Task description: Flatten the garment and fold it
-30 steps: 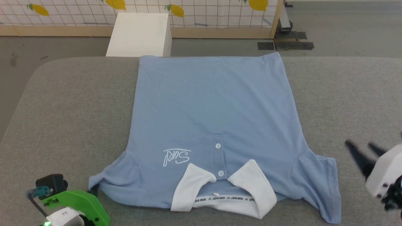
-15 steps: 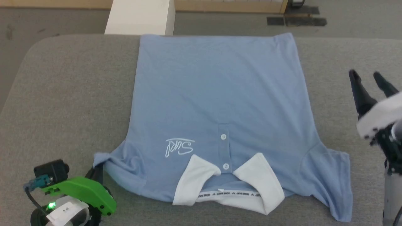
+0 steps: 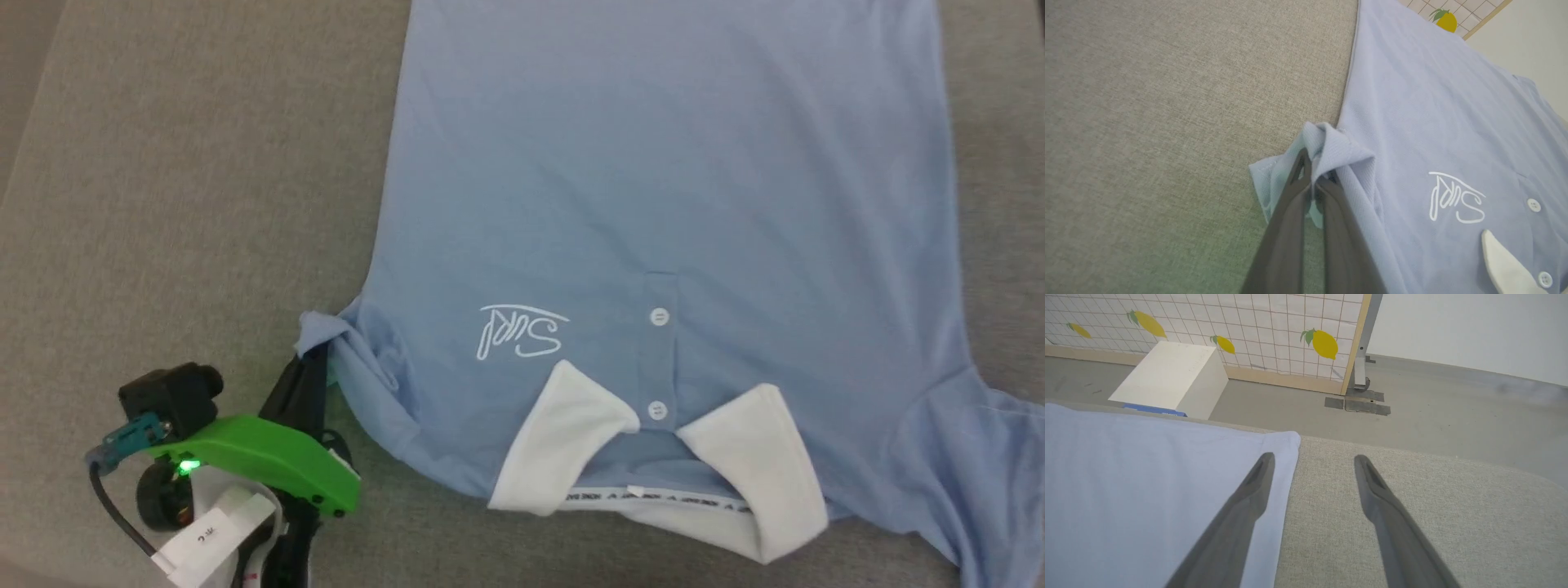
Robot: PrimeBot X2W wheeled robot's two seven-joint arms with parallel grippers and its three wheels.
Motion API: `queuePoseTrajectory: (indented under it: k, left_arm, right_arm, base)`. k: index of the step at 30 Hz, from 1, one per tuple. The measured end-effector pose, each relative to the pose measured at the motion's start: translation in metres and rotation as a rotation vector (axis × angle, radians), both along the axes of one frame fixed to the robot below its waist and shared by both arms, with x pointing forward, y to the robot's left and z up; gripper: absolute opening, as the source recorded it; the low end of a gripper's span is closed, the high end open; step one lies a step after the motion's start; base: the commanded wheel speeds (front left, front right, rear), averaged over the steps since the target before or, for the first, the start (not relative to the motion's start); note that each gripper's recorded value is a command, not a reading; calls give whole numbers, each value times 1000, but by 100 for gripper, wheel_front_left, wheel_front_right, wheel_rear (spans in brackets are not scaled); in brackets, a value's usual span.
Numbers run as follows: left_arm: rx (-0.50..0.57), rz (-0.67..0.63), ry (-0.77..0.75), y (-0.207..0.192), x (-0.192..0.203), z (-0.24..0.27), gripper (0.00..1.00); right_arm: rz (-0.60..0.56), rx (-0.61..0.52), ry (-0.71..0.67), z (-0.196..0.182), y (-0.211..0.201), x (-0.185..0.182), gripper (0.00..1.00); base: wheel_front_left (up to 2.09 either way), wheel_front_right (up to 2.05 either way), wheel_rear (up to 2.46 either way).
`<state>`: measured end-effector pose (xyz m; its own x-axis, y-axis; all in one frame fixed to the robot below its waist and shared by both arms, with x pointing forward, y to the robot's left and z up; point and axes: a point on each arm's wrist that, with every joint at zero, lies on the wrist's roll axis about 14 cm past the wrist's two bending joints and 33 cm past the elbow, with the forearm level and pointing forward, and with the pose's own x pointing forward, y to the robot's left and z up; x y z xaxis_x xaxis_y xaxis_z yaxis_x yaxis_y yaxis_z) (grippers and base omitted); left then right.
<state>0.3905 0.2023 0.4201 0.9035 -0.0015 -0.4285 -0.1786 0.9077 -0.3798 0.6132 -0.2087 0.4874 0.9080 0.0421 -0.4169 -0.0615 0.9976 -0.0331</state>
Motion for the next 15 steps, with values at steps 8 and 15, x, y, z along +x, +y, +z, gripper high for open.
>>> queuePoseTrajectory:
  k: [8, 15]
  left_arm:
    - [11, 13, 26, 2, 7, -17, 0]
    - [32, 37, 57, 8, 7, -31, 0]
  right_arm:
    - [24, -125, 234, -54, 16, 47, 100]
    - [39, -188, 429, -111, 35, 60, 100]
  base:
    - [0, 0, 0]
    - [0, 0, 0]
